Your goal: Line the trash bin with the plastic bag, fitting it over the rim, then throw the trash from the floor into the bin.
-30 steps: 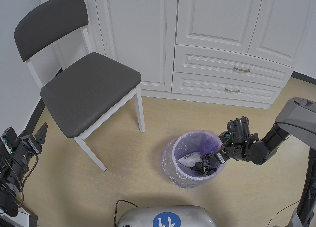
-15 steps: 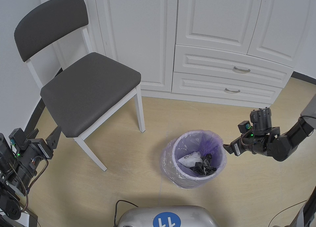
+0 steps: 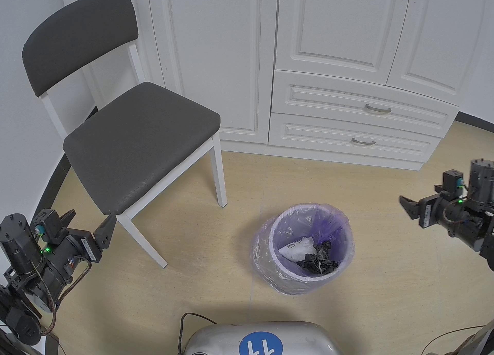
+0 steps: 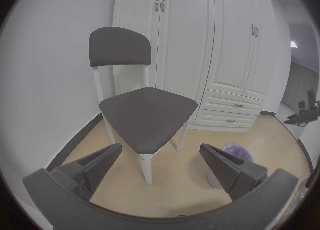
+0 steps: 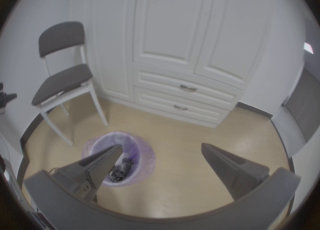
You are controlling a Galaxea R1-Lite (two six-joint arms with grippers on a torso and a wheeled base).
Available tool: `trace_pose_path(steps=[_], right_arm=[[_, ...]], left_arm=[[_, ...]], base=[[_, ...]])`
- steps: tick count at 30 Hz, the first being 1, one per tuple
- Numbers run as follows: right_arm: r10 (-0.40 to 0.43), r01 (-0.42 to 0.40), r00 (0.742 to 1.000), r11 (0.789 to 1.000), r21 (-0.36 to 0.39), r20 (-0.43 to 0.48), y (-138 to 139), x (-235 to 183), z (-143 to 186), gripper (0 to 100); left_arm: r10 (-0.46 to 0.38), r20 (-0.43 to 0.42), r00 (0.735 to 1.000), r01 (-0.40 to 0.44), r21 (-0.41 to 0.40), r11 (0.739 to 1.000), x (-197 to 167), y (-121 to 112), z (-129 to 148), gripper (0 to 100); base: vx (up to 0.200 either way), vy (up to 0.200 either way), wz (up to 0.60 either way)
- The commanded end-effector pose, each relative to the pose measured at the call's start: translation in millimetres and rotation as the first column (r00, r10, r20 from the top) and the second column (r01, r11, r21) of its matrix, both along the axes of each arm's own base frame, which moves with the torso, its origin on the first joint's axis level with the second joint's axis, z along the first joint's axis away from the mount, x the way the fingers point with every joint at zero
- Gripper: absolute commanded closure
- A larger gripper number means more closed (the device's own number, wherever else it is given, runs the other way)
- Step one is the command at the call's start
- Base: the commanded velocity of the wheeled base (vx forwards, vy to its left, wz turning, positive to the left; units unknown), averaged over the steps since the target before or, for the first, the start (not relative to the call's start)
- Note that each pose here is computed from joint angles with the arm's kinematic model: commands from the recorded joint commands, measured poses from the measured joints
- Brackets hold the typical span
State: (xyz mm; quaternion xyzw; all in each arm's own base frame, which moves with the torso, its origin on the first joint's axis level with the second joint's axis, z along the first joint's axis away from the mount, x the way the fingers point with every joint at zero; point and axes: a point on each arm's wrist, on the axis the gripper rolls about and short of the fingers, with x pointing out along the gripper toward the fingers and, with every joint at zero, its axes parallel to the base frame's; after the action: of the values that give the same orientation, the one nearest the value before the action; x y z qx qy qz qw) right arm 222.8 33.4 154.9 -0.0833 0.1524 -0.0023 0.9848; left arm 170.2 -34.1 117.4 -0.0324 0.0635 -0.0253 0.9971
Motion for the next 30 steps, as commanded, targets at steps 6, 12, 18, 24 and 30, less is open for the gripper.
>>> trace_pose_path(steps=[6,12,18,24,30], right_arm=[[-0.246,0.236,0.928,0.969,0.070,0.280,-49.8,-72.9,47.3,0],[-0.229,0.208,0.863,0.973,0.096,0.451,-46.2,-100.4,81.1,0],[-0.179,0.138,0.805,0.984,0.114,0.566,-39.4,-123.9,104.8,0],[-0.145,0.056,0.781,0.985,0.164,0.608,-35.8,-144.9,119.2,0],[-0.136,0.012,0.768,0.980,0.199,0.625,-35.6,-167.4,126.4,0]], left_arm=[[-0.024,0.179,0.984,0.029,-0.029,0.999,-2.5,-3.7,25.8,0],[-0.016,0.330,0.944,0.037,-0.058,0.998,-5.8,-2.7,58.4,0],[-0.013,0.394,0.919,0.044,-0.069,0.997,-18.1,0.7,81.9,0],[0.020,0.457,0.889,0.014,-0.071,0.997,-29.9,7.7,119.2,0],[0.025,0.464,0.885,0.006,-0.064,0.998,-51.6,13.2,141.4,0]], base=[[0.000,0.000,0.00],[0.000,0.000,0.00],[0.000,0.000,0.00],[0.000,0.000,0.00],[0.000,0.000,0.00]])
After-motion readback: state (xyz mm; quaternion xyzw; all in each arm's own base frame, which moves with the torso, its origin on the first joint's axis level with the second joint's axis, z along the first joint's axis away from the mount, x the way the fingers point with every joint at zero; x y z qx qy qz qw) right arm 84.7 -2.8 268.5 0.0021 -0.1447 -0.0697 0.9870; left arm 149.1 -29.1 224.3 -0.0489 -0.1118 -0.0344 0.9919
